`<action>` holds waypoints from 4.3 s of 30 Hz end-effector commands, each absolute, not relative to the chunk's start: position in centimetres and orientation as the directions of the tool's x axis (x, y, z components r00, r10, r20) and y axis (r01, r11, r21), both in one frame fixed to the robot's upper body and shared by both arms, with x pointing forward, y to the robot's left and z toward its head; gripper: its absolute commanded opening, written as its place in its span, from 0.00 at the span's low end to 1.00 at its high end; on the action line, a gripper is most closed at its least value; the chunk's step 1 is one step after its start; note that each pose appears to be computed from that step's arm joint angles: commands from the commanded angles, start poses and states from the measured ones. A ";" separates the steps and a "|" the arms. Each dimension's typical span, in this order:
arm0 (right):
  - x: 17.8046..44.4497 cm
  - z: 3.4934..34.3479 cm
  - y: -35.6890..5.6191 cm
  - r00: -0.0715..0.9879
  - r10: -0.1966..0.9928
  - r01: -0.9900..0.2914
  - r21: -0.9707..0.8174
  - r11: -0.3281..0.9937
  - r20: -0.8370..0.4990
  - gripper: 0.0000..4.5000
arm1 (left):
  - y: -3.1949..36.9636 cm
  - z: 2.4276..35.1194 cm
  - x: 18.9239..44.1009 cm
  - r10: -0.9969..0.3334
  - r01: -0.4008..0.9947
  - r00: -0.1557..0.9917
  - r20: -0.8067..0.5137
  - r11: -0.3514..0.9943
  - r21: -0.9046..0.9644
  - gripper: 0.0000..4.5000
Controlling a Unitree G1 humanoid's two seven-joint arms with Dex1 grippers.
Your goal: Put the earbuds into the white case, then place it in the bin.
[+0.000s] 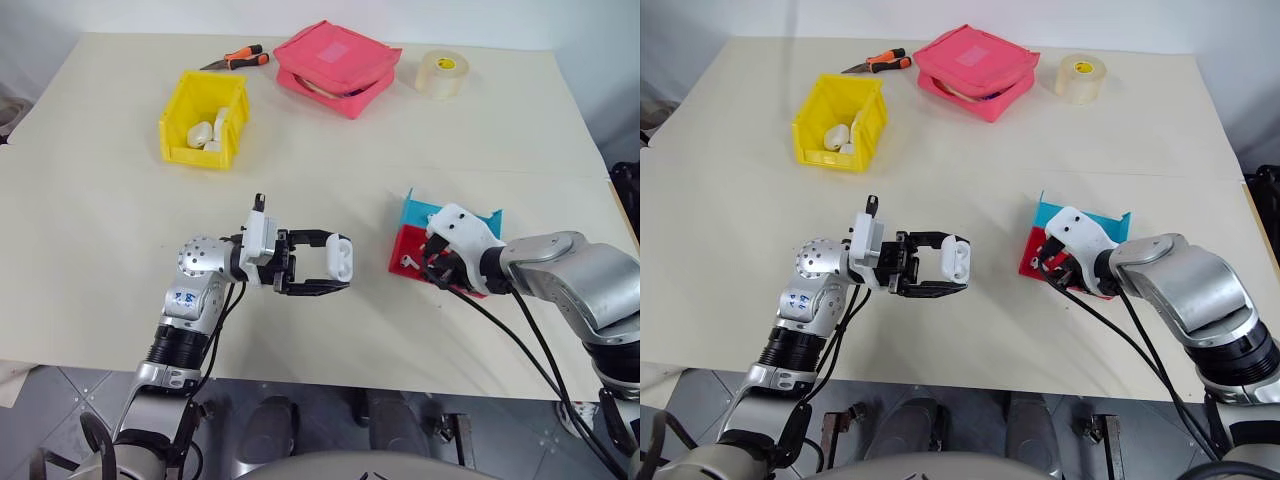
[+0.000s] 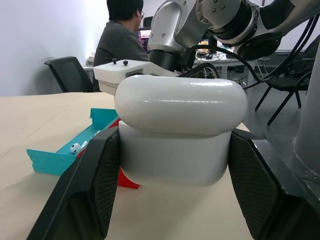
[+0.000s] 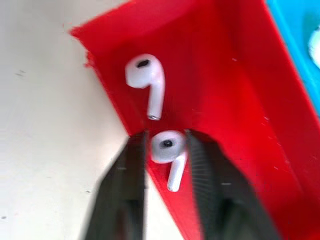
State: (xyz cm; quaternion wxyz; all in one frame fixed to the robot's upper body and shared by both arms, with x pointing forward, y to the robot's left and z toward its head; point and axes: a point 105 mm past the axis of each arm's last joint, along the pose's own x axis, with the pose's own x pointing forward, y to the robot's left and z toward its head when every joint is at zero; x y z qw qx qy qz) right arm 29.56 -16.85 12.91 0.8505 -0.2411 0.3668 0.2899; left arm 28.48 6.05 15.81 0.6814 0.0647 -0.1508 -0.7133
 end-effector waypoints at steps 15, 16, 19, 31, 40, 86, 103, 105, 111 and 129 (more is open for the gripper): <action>28.6 17.6 -17.3 0.707 0.456 -0.684 -0.358 0.635 -0.541 0.10 | 5.6 16.7 29.0 -0.980 0.933 -0.159 0.116 -0.111 0.342 0.62; 28.5 18.3 -16.7 0.717 0.498 -0.686 -0.363 0.631 -0.488 0.10 | 5.5 16.8 29.1 -0.979 0.932 -0.164 0.121 -0.114 0.344 0.62; 27.7 20.2 -14.6 0.700 0.626 -0.714 -0.356 0.603 -0.343 0.10 | 5.4 16.8 29.1 -0.973 0.928 -0.193 0.123 -0.141 0.346 0.62; 23.1 23.6 -6.7 0.373 0.919 -0.911 -0.138 0.388 0.127 0.10 | 5.2 16.9 28.7 -0.953 0.918 -0.267 0.143 -0.206 0.338 0.62; 23.9 22.0 -5.4 0.346 0.927 -0.928 -0.090 0.361 0.145 0.10 | 5.0 17.8 28.5 -0.941 0.906 -0.303 0.150 -0.235 0.353 0.62; 24.1 21.1 -6.7 0.467 0.880 -0.864 -0.166 0.475 0.084 0.10 | 5.1 19.1 30.0 -0.949 0.918 -0.253 0.190 -0.173 0.358 0.62; 23.3 23.2 -4.5 0.380 0.915 -0.892 -0.208 0.402 0.140 0.10 | 4.6 17.6 29.0 -0.948 0.922 -0.284 0.141 -0.230 0.310 0.62; 23.2 23.4 -4.3 0.371 0.917 -0.894 -0.210 0.395 0.146 0.10 | 4.5 17.5 29.0 -0.948 0.922 -0.286 0.138 -0.233 0.308 0.62; 23.1 23.5 -4.1 0.363 0.919 -0.898 -0.208 0.389 0.151 0.10 | 4.4 17.5 28.9 -0.948 0.921 -0.285 0.141 -0.230 0.313 0.62; 24.7 24.5 -6.6 0.459 0.862 -0.848 -0.184 0.497 0.215 0.10 | 5.4 17.7 29.5 -0.953 0.938 -0.240 0.186 -0.178 0.298 0.62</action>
